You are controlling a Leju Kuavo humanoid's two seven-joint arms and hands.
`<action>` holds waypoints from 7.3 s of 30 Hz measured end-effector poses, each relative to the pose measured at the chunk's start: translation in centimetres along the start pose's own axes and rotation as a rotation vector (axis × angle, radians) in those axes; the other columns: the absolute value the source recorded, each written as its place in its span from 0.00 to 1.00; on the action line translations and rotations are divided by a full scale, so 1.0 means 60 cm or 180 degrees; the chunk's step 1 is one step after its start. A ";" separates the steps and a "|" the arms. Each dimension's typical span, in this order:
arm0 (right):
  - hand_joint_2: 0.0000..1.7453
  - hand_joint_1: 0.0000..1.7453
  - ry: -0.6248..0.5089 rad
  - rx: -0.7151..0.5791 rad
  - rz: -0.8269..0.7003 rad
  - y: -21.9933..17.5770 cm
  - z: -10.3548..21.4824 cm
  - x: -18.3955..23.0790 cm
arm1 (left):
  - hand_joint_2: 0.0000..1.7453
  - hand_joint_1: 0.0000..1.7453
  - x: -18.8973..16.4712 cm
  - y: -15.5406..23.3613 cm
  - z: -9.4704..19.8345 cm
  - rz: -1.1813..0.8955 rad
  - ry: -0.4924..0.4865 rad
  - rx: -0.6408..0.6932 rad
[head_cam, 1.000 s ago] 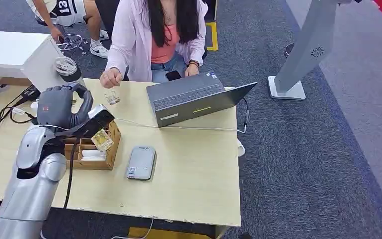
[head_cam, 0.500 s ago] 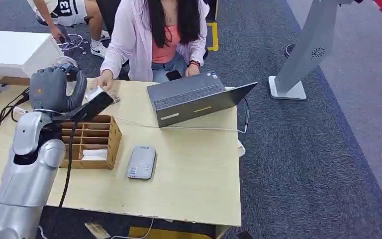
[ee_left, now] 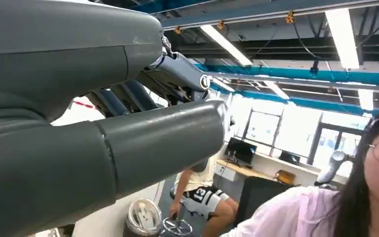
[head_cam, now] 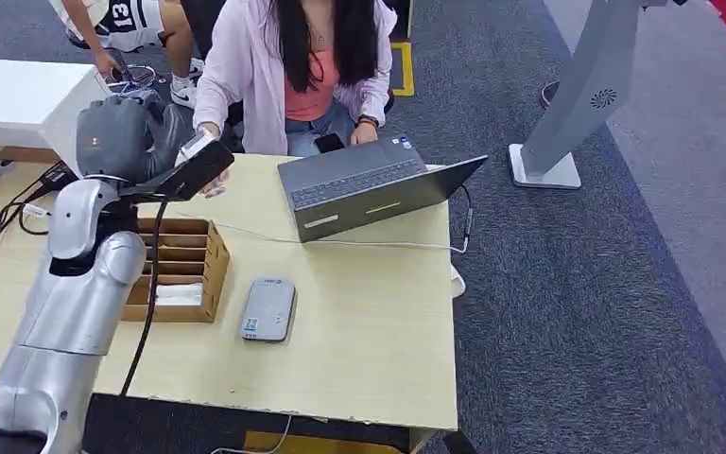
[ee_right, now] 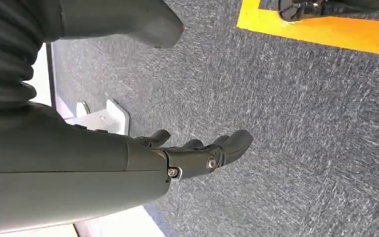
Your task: Pass the card to the sensor for recognition and then transmit it.
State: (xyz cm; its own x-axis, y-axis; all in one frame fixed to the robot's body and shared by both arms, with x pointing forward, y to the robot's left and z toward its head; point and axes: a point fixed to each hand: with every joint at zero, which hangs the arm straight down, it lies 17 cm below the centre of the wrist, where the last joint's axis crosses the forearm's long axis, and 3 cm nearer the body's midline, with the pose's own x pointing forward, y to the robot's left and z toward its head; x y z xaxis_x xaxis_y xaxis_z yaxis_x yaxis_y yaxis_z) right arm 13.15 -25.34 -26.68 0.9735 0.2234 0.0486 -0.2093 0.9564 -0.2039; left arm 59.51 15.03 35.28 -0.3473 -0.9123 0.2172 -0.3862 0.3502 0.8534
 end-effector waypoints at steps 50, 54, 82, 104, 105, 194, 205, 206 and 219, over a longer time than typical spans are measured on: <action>1.00 0.00 0.0140 -0.0098 -0.0101 -0.031 -0.022 -0.098 | 1.00 0.00 0.004 -0.175 0.511 0.2269 -0.0002 -0.0612; 1.00 0.00 0.0169 -0.0099 -0.0096 -0.031 -0.022 -0.101 | 1.00 0.00 -0.028 -0.162 0.510 0.1604 0.0075 -0.0384; 1.00 0.00 0.0163 -0.0076 -0.0013 -0.029 -0.018 -0.078 | 1.00 0.00 -0.124 -0.173 0.474 0.0160 0.0322 -0.0199; 1.00 0.00 0.0140 -0.0045 0.0023 -0.025 -0.016 -0.068 | 1.00 0.00 -0.159 -0.189 0.422 -0.0217 0.0445 -0.0308; 1.00 0.00 0.0141 -0.0046 0.0022 -0.025 -0.016 -0.067 | 1.00 0.00 -0.160 -0.189 0.420 -0.0217 0.0450 -0.0307; 1.00 0.00 0.0031 -0.0065 0.0082 -0.028 -0.013 -0.036 | 1.00 1.00 -0.020 -0.031 0.100 0.0150 -0.0093 -0.0043; 1.00 0.00 0.0030 -0.0066 0.0080 -0.028 -0.012 -0.034 | 1.00 1.00 0.011 0.006 0.083 0.0201 -0.0225 0.0116; 1.00 0.00 0.0029 -0.0067 0.0079 -0.029 -0.012 -0.034 | 1.00 1.00 0.016 0.011 0.079 0.0218 -0.0239 0.0136; 1.00 0.00 -0.0036 -0.0055 0.0156 -0.007 0.000 0.007 | 1.00 1.00 0.071 0.079 -0.008 0.0041 -0.0260 0.0556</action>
State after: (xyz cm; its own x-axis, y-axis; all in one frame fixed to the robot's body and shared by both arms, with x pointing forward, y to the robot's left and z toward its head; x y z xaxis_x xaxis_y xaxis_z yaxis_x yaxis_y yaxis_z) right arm 13.66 -25.65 -26.56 0.9610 0.2721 0.0493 -0.2550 0.9409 -0.2230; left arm 56.57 12.71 40.49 -0.4185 -0.8897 0.1822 -0.5213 0.3997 0.7540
